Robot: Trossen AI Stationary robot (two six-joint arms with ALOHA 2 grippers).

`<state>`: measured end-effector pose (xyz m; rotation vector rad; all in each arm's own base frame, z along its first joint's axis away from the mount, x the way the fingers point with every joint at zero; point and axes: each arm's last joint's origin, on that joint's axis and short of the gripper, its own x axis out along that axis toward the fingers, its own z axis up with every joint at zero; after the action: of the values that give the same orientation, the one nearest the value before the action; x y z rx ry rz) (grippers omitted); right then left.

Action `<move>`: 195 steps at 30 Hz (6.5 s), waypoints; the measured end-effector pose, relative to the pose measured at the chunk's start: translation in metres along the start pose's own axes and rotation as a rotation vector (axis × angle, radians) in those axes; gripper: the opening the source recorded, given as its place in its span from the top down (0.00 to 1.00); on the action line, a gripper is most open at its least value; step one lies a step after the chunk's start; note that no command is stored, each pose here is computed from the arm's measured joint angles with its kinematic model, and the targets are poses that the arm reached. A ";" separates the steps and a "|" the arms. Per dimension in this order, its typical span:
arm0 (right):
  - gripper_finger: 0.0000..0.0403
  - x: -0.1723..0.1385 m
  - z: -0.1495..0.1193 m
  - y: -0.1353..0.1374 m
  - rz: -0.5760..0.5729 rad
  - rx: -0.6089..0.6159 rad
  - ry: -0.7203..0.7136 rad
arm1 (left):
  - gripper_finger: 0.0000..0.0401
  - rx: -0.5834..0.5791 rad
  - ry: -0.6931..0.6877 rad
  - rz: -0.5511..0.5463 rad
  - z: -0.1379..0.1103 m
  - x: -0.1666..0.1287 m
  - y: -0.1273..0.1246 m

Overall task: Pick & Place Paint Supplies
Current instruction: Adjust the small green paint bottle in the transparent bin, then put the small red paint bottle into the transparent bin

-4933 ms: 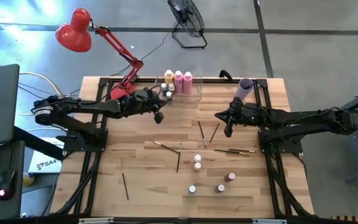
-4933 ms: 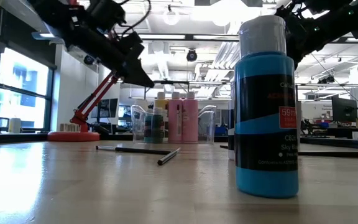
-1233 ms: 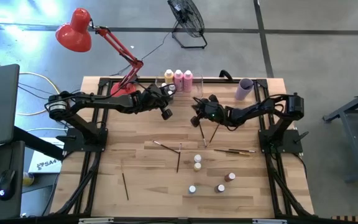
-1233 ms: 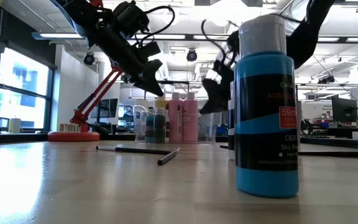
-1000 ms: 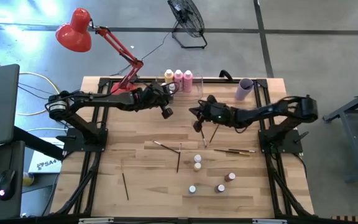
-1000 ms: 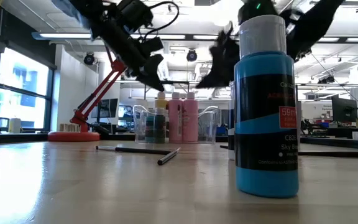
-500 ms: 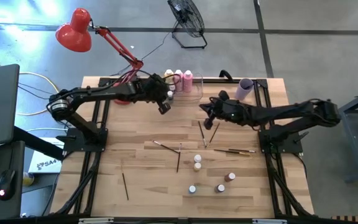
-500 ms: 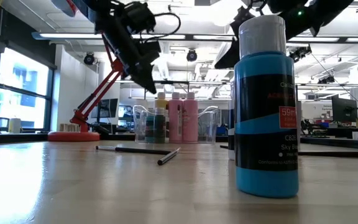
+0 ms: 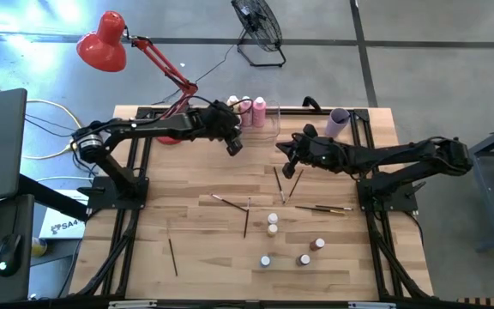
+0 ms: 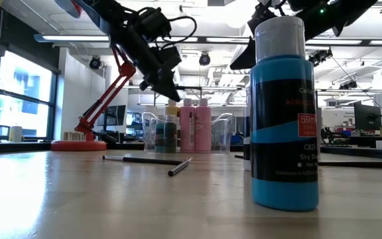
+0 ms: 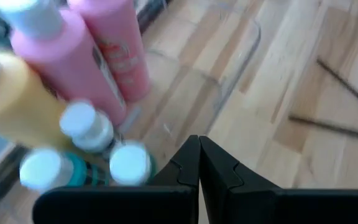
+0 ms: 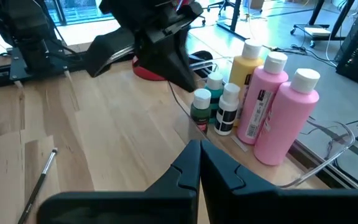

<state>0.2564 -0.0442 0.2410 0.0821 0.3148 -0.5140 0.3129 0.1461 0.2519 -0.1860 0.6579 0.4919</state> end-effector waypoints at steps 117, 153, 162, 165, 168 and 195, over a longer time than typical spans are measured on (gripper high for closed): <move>1.00 0.000 -0.003 -0.001 -0.004 -0.030 0.030 | 1.00 0.038 0.202 0.396 -0.023 0.040 -0.011; 1.00 0.000 -0.004 -0.001 -0.005 -0.033 0.037 | 1.00 0.077 0.155 0.359 -0.003 0.034 -0.018; 1.00 0.000 -0.006 -0.001 -0.007 -0.042 0.056 | 1.00 0.272 0.050 0.372 0.029 0.017 -0.036; 1.00 0.000 -0.008 -0.001 -0.009 -0.056 0.077 | 1.00 0.320 0.034 0.399 0.036 -0.001 -0.036; 1.00 0.000 -0.010 -0.001 -0.011 -0.064 0.095 | 1.00 0.320 0.054 0.368 0.037 -0.019 -0.033; 1.00 -0.001 -0.015 -0.001 0.038 -0.098 0.152 | 1.00 0.321 0.177 -0.052 -0.058 -0.034 -0.042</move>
<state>0.2511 -0.0420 0.2271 0.0322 0.4858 -0.4548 0.2791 0.0783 0.2291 0.0571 0.8935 0.3165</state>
